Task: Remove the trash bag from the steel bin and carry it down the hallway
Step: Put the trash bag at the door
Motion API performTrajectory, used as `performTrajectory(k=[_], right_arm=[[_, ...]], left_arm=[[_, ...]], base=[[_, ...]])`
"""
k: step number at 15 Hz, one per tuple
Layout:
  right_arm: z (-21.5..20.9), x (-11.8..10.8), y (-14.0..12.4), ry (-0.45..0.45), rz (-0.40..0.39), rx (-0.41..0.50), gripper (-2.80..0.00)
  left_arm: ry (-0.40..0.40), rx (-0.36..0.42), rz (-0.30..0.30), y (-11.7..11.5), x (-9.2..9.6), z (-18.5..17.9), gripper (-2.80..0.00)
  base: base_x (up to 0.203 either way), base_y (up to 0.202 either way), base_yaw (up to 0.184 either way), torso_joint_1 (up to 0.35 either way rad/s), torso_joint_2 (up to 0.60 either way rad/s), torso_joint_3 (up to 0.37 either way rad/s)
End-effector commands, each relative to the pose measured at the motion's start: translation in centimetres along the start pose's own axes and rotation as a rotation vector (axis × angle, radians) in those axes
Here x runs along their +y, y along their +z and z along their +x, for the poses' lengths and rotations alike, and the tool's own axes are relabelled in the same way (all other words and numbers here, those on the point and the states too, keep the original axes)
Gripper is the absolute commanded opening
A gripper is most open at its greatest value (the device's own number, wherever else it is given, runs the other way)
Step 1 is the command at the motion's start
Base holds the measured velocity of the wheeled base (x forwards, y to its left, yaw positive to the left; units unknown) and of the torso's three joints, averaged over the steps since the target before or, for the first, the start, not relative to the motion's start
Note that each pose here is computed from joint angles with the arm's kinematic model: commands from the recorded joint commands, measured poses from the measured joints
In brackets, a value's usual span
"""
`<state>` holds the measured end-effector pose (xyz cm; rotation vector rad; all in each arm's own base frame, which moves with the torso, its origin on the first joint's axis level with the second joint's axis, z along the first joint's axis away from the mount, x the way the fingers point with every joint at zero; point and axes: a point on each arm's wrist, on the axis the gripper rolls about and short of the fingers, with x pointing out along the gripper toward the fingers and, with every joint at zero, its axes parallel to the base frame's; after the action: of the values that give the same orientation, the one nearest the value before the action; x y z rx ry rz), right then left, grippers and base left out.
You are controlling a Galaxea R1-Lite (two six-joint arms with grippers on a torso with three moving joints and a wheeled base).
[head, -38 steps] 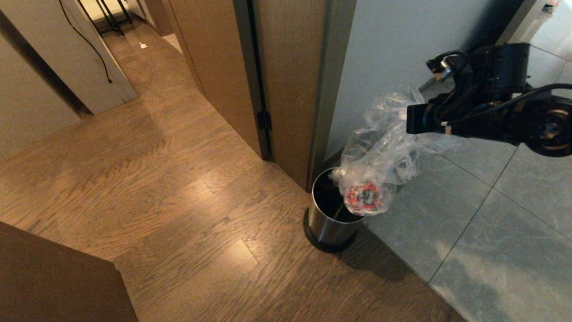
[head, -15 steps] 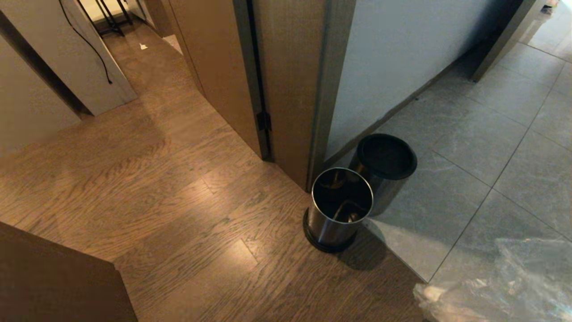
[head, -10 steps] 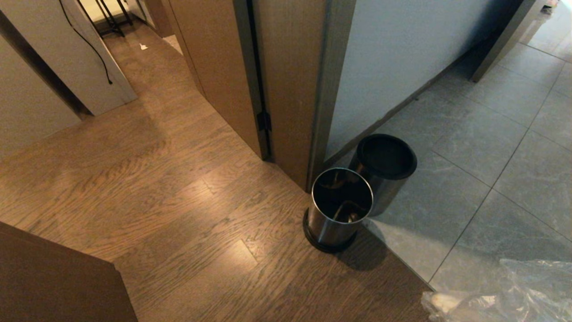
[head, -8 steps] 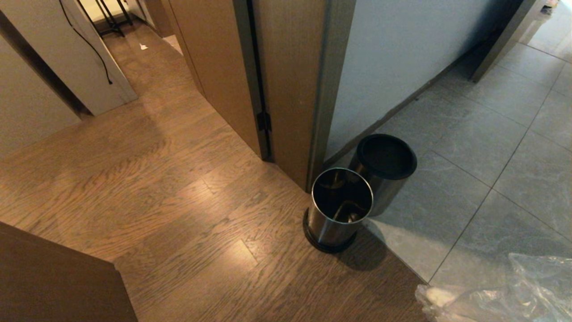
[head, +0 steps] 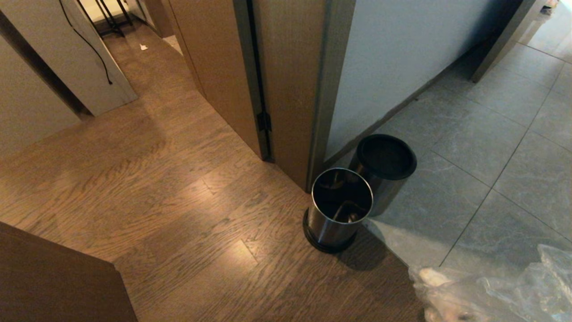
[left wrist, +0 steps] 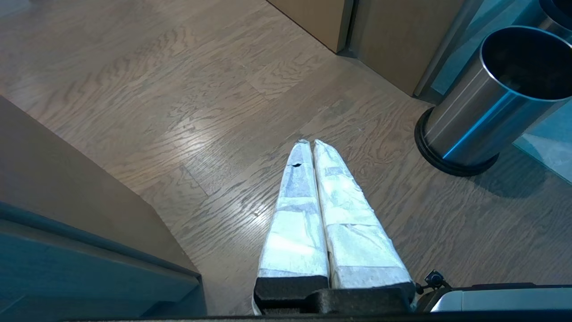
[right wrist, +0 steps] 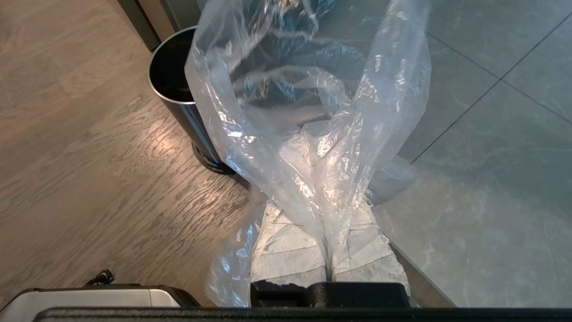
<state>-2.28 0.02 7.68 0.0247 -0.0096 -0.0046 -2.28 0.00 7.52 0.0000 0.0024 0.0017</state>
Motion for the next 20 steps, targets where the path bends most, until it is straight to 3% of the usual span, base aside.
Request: performTrajectory(k=[1, 15, 20], right_arm=[[0.00, 0.00, -0.04, 0.000, -0.005, -0.004, -2.80], [0.00, 0.00, -0.06, 0.000, 0.003, -0.001, -2.80], [0.00, 0.00, -0.02, 0.000, 0.002, -0.004, -2.80]], left_arm=[[0.000, 0.001, 0.000, -0.01, 0.00, 0.00, -2.80], [0.001, 0.001, -0.003, -0.01, 0.00, 0.00, -2.80], [0.001, 0.001, -0.005, -0.01, 0.00, 0.00, -2.80]], base=[[0.000, 0.000, 0.000, 0.000, 0.00, 0.000], [0.000, 0.000, 0.000, 0.000, 0.00, 0.000], [0.000, 0.000, 0.000, 0.000, 0.00, 0.132]])
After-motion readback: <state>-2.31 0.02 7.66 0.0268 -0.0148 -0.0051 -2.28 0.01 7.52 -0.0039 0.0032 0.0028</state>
